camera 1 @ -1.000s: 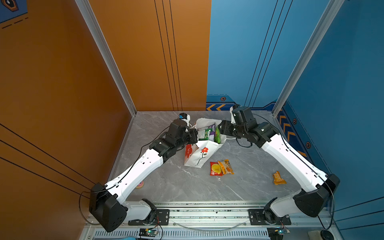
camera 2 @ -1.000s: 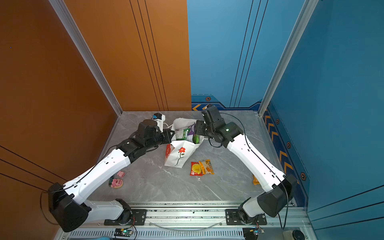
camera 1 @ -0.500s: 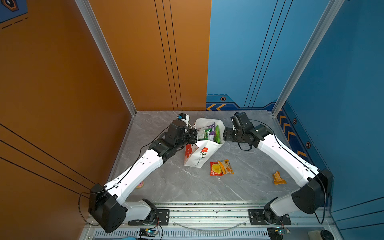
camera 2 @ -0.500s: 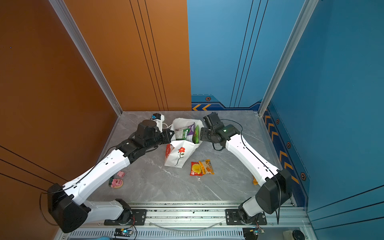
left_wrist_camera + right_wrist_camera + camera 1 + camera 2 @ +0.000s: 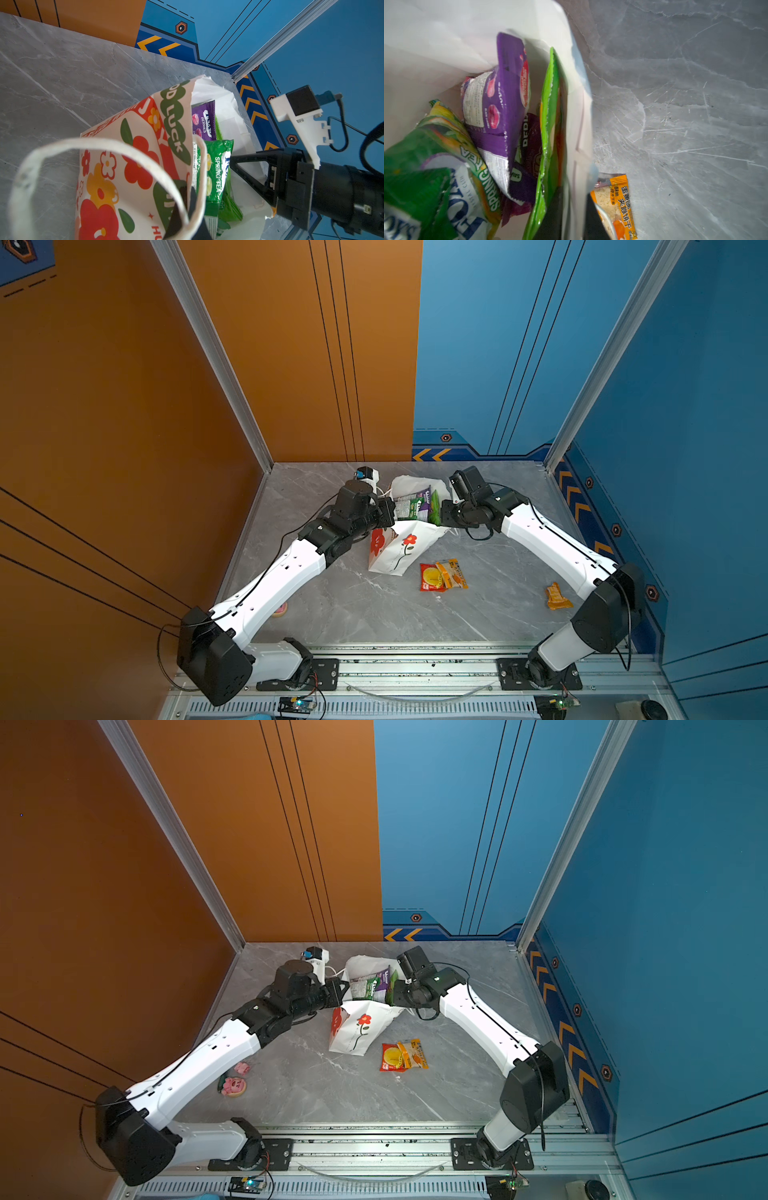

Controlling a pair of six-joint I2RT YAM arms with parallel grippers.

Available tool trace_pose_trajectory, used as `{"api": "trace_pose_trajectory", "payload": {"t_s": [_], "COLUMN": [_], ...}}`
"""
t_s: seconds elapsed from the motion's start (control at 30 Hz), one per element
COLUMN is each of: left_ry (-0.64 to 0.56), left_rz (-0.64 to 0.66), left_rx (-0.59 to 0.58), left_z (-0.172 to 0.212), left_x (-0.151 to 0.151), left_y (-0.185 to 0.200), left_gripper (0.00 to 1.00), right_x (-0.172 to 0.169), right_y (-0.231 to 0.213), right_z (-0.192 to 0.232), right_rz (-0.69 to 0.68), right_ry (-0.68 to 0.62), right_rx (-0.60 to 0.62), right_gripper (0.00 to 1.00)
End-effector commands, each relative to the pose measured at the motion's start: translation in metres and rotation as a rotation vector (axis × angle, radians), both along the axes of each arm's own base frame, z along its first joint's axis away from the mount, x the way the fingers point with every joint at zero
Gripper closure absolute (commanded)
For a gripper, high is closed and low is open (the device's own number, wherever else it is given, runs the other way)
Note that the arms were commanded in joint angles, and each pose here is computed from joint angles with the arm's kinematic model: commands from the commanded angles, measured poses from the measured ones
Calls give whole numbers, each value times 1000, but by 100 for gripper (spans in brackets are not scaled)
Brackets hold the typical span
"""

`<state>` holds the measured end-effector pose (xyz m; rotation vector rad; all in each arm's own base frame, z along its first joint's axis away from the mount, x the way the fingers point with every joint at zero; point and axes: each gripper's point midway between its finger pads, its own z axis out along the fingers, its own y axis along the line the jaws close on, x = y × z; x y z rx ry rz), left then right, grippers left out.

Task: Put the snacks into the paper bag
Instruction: 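Push the snacks down inside the paper bag with the right gripper, then raise the right gripper out of the bag and move over the orange biscuit packet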

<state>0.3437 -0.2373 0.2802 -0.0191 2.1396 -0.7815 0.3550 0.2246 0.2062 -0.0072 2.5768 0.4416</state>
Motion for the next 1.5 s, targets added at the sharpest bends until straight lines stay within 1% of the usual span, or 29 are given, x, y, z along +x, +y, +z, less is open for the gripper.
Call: {"api": "trace_pose_trajectory", "payload": {"t_s": [0.0, 0.13, 0.27, 0.43, 0.53, 0.7, 0.77, 0.8, 0.93, 1.0, 1.13, 1.27, 1.37, 1.47], "left_ry": [-80, -70, -61, -81, -89, -70, -43, 0, 86, 98, 59, 6, -7, -2], "left_rz": [1, 7, 9, 25, 47, 102, 108, 111, 102, 85, 52, 48, 55, 59], "left_rx": [-67, -78, -104, -164, -149, -99, -85, -55, 9, 17, 1, -33, -31, -32], "left_z": [27, 25, 24, 35, 40, 28, 21, 9, -13, -15, -5, 9, 11, 9], "left_x": [6, 8, 10, 5, 0, 5, 11, 11, 19, 21, 17, 13, 12, 13], "left_y": [-1, -2, -5, -1, 7, 19, 19, 19, 12, 6, -3, -2, 2, 2], "left_gripper": [100, 100, 100, 100, 100, 100, 100, 100, 100, 100, 100, 100, 100, 100], "right_x": [-1, 1, 5, 9, 8, 10, 11, 12, 14, 14, 15, 14, 11, 9], "right_y": [13, 18, 26, 34, 37, 36, 33, 33, 31, 30, 24, 18, 13, 7], "right_z": [13, 24, 47, 78, 90, 88, 80, 76, 55, 52, 59, 70, 77, 84], "right_rz": [38, 46, 60, 72, 76, 69, 59, 57, 44, 41, 30, 22, 15, 5], "right_ry": [-16, -40, -93, -153, -181, -189, -180, -175, -132, -126, -145, -168, -180, -193], "right_rx": [40, 57, 101, 135, 144, 126, 103, 95, 71, 68, 59, 61, 66, 71], "right_gripper": [95, 100, 100, 100, 100, 100, 100, 100, 100, 100, 90, 78, 68, 62]}}
